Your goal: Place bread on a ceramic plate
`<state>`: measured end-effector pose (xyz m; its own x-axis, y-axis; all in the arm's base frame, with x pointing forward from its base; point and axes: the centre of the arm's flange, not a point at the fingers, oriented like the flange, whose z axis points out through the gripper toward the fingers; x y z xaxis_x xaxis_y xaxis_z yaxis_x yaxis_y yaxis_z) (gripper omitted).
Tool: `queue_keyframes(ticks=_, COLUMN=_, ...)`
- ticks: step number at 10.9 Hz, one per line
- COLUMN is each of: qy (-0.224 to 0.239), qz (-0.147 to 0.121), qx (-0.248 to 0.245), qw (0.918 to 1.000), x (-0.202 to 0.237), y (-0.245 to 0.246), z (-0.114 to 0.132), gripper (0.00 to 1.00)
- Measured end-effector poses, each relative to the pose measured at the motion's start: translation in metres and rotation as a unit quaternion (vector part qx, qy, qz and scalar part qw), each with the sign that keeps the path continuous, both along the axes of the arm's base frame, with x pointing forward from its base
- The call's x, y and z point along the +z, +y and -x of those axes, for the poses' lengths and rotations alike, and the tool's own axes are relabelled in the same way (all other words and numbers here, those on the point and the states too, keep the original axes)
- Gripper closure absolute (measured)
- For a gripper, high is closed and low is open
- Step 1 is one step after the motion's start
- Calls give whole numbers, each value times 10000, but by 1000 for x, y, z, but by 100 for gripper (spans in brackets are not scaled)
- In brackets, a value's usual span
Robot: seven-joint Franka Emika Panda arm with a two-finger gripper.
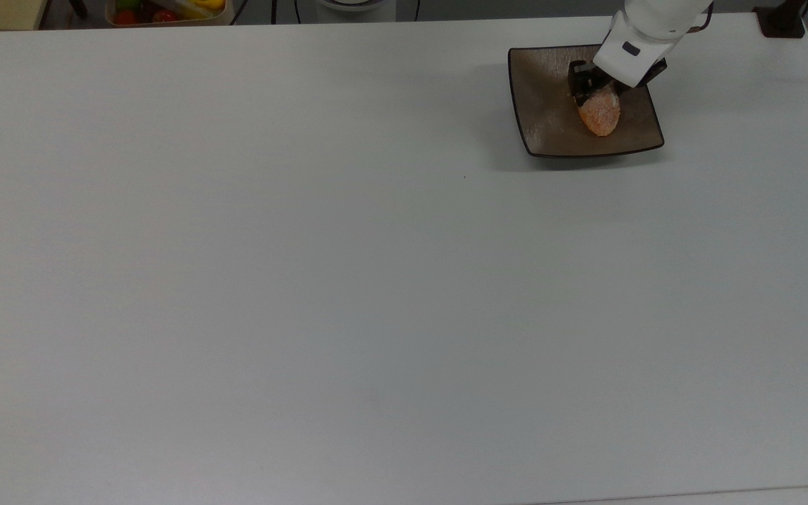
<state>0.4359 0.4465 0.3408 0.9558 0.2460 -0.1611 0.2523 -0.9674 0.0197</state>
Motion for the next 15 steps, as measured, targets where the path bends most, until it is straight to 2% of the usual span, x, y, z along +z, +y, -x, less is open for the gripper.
queue_keyframes(ticks=1, qy=-7, qz=8, qx=-13, qw=10000, x=0, y=1, z=1, gripper=34)
queue_keyframes(ticks=3, qy=-19, qz=-1, qx=-24, qw=10000, x=2, y=1, z=0, gripper=4)
queue_keyframes(ticks=4, qy=-52, qz=-34, qx=-34, qw=10000, x=7, y=1, z=-1, gripper=0)
queue_keyframes(ticks=6, qy=-224, qz=-190, qx=-117, qw=9995, x=34, y=-3, z=-8, gripper=0)
queue_keyframes(ticks=8, qy=-482, qz=-345, qx=-332, qw=9977, x=82, y=-26, z=-22, gripper=0)
queue_keyframes(ticks=11, qy=-664, qz=-280, qx=-831, qw=9939, x=179, y=-93, z=-36, gripper=0)
queue_keyframes(ticks=13, qy=-751, qz=-194, qx=-1236, qw=9893, x=227, y=-146, z=-36, gripper=0)
queue_keyframes(ticks=15, qy=-913, qz=-226, qx=-1776, qw=9796, x=262, y=-207, z=-47, gripper=0)
